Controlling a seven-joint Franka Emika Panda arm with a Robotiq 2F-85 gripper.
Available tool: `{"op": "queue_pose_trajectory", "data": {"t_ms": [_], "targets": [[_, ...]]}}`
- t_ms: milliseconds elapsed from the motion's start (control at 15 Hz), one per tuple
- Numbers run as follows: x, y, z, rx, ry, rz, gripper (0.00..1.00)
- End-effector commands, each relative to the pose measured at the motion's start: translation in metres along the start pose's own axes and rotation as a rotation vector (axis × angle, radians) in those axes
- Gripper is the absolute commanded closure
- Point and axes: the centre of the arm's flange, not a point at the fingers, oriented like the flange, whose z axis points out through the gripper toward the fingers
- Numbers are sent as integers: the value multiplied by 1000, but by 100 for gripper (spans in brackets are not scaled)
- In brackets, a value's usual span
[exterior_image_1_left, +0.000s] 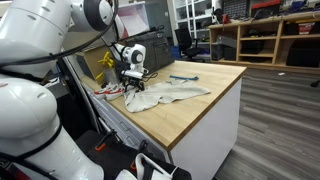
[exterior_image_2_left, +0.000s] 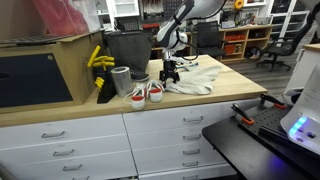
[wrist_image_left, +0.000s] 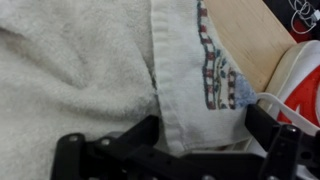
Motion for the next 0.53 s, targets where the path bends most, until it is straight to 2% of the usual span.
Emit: {"op": "queue_pose_trajectory", "data": {"t_ms": [0, 467], "targets": [[16, -2, -6, 24, 21, -20, 0], [-2, -25, -33, -33, -10, 0, 0]]}}
